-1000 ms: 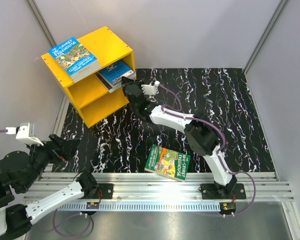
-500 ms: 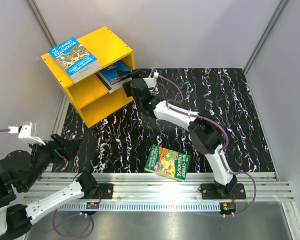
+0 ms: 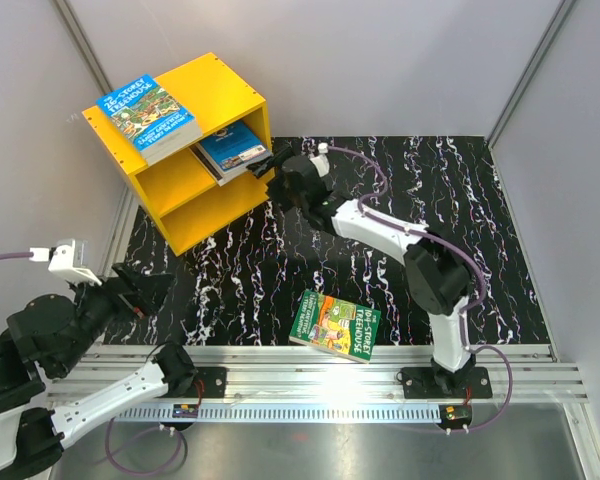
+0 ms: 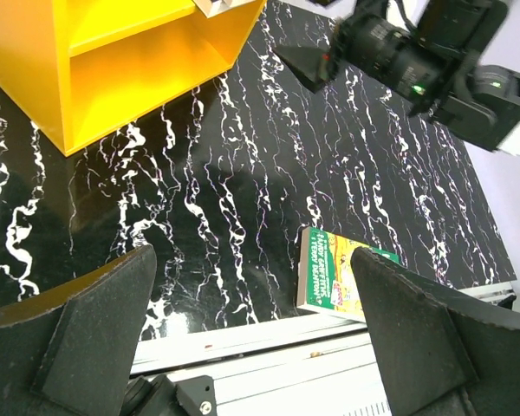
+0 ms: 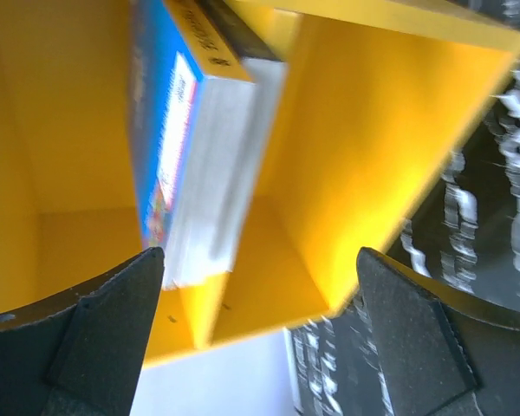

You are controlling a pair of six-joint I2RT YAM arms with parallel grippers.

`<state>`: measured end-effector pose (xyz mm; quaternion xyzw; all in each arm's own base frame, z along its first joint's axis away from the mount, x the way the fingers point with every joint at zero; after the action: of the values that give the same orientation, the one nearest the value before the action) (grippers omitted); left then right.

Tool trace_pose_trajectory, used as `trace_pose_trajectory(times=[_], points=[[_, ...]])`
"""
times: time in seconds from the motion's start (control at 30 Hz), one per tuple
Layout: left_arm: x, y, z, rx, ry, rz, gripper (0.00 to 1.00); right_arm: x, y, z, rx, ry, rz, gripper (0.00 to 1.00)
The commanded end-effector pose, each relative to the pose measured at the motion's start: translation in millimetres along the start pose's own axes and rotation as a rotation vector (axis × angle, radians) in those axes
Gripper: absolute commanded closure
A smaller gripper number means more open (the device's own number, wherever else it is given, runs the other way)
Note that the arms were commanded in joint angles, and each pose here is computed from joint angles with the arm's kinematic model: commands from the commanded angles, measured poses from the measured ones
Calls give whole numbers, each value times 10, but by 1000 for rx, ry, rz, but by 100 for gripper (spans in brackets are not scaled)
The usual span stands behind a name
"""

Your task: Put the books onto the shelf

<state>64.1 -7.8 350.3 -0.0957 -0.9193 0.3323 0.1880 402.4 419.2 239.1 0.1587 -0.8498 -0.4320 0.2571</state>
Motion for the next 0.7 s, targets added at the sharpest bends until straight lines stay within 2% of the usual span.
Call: trace_pose_trajectory(times=[0.0, 0.1, 0.2, 0.27, 0.37, 0.47, 0.5, 0.53, 0.57, 0.67], points=[[-139, -154, 47, 13, 16, 22, 1, 426, 85, -190, 76, 28, -25, 0], [-260, -208, 154, 6, 49, 24, 1, 728, -153, -241, 162, 35, 45, 0], [-421, -278, 320, 5, 99, 33, 1, 1107, -492, -331, 313, 70, 178, 0], [-589, -338, 468, 9, 129, 42, 1, 1377, -810, -319, 417, 141, 293, 0], [-849, -417, 741, 12, 194, 58, 2, 1909, -1234, -237, 478, 234, 376, 0], [-1128, -462, 1079, 22, 272, 70, 2, 2589, -1573, -157, 468, 286, 410, 0], [-1239, -535, 1140, 39, 273, 91, 2, 2757, -1851, -25, 463, 331, 462, 0], [-1306, -548, 1225, 51, 291, 92, 2, 2928, -1989, 42, 419, 355, 502, 0], [-1376, -547, 1315, 57, 310, 91, 2, 3122, -1989, 27, 376, 323, 462, 0], [-1704, -524, 1743, 67, 401, 69, 2, 3497, -2347, 344, 228, 410, 451, 0]])
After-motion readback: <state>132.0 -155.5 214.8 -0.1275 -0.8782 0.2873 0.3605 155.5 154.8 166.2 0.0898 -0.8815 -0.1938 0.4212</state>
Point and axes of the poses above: each gripper's point midway between its finger pads, its own x axis back along the fingers, its own y axis along the line the jaws close on, z = x × y, the point moved 5 cm from there along x, back along the fingers, and after that the axes turned 15 degrees about x, right-handed, at the moved point
